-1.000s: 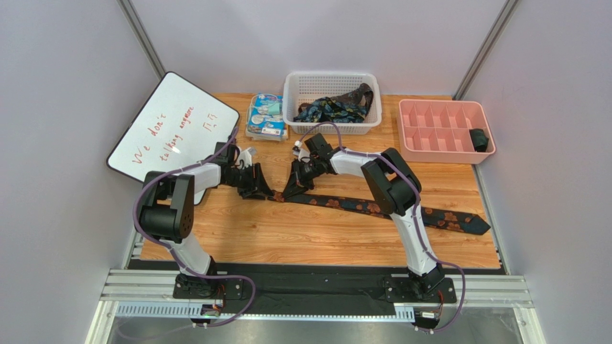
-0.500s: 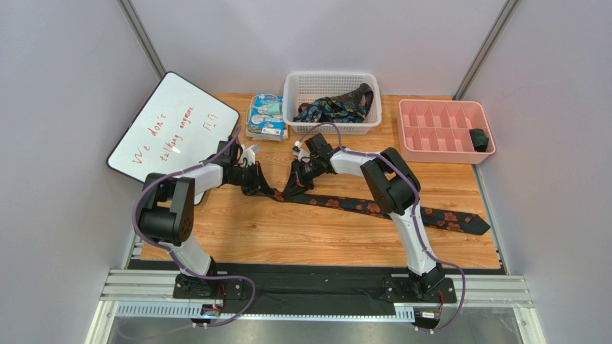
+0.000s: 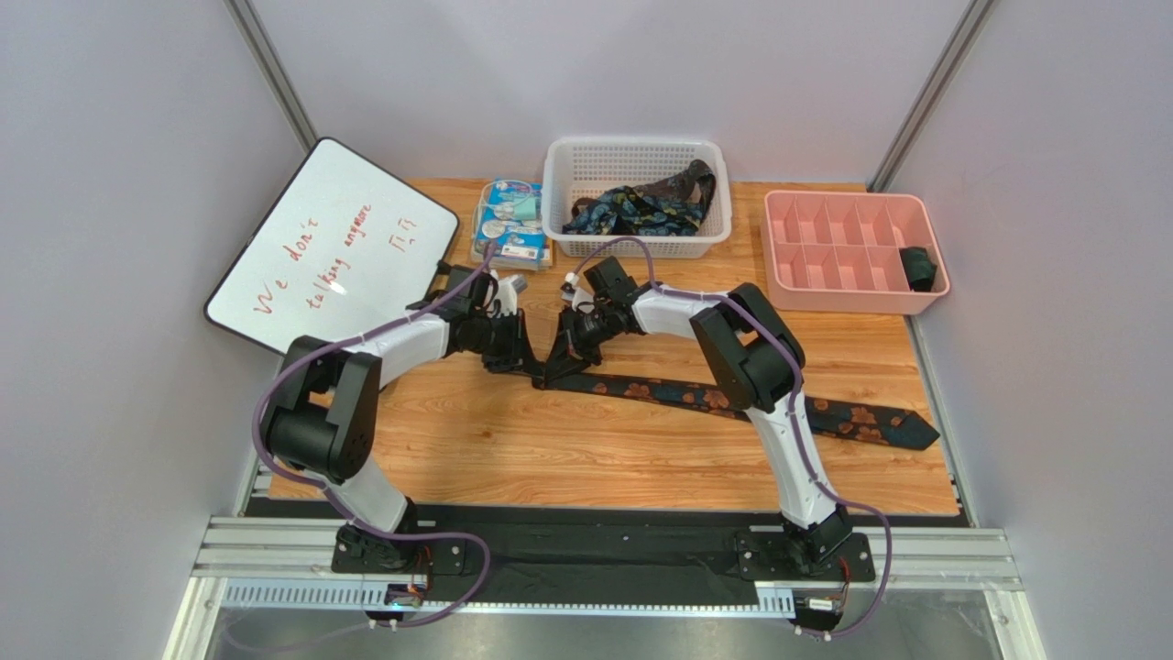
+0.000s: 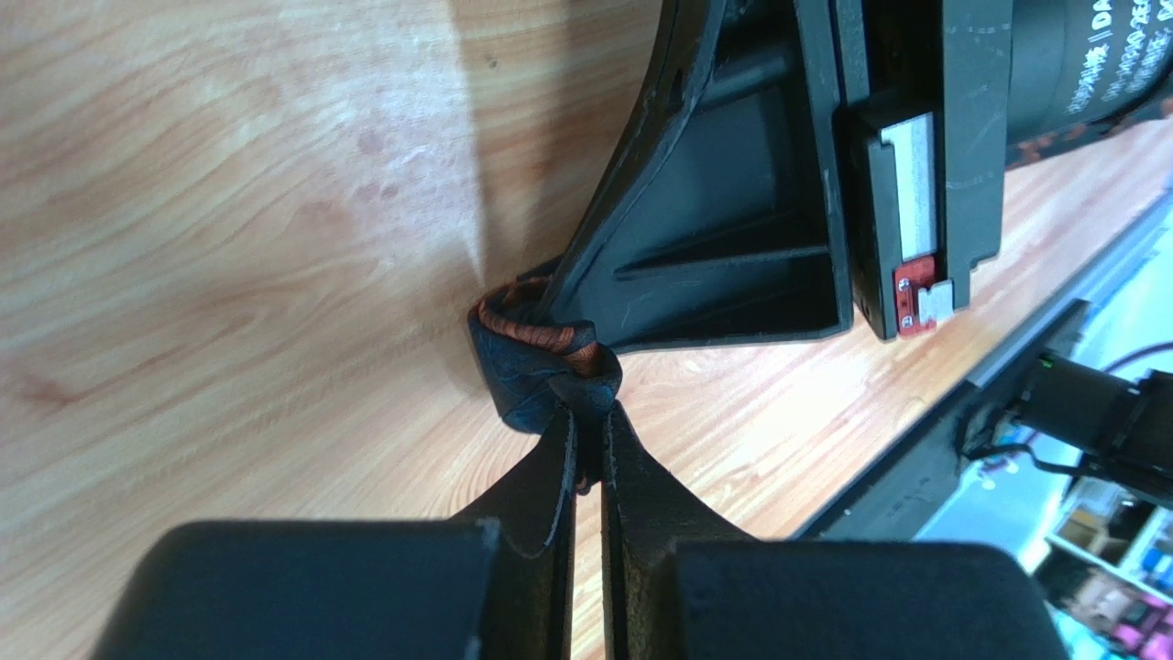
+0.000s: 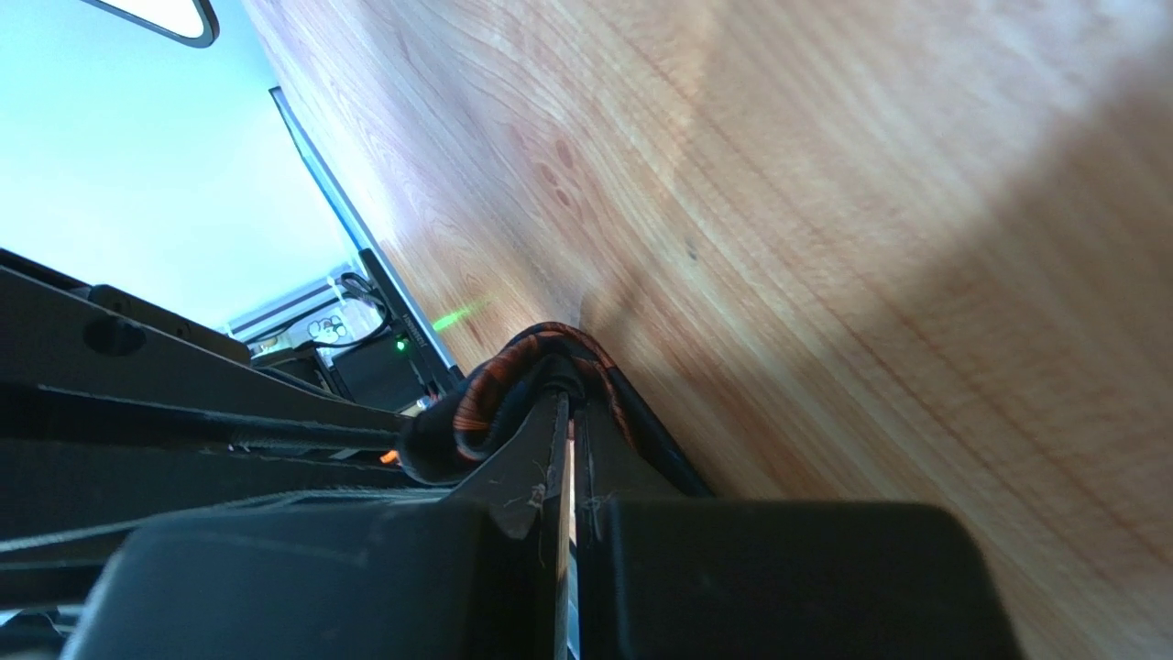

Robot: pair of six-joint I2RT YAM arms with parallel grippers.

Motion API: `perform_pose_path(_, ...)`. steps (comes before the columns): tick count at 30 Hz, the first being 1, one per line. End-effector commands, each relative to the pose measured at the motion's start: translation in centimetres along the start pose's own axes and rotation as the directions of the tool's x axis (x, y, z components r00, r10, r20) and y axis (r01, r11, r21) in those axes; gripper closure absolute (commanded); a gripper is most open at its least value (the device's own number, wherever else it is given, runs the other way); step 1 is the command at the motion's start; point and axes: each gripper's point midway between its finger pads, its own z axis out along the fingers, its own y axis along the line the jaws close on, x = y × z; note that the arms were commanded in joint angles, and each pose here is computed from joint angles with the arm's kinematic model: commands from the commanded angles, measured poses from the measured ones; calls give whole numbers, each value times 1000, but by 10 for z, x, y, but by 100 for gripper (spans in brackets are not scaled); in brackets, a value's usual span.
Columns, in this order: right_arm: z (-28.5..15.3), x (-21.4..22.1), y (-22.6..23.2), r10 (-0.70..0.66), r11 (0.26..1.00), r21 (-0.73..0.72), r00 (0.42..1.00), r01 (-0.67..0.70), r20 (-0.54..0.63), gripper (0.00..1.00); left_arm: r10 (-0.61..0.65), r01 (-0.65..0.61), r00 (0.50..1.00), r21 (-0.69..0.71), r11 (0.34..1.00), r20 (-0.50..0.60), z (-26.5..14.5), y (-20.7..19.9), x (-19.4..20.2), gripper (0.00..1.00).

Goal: Roll the ties
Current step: Roll the tie at the center of the board.

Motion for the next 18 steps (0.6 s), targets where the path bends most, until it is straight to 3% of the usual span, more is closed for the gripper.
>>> perform_pose_path(1, -1, 0, -1, -4, 1000, 22, 1000, 3, 14, 100, 36, -37, 999, -60, 997, -24, 9, 1, -4, 100)
perform_pose_path(8, -15, 8, 15, -56, 998, 5, 998, 56, -5, 100, 36, -53, 995, -178, 983, -95, 14, 24, 12, 100)
perform_pose_path(14, -46, 6, 38, -131, 991, 24, 991, 130, 23, 88, 50, -74, 993, -246, 966, -103, 8, 37, 17, 100)
perform_pose_path(18, -64, 15, 29, -156, 985, 76, 988, 155, 4, 82, 60, -85, 993, -269, 960, -97, 4, 39, 16, 100)
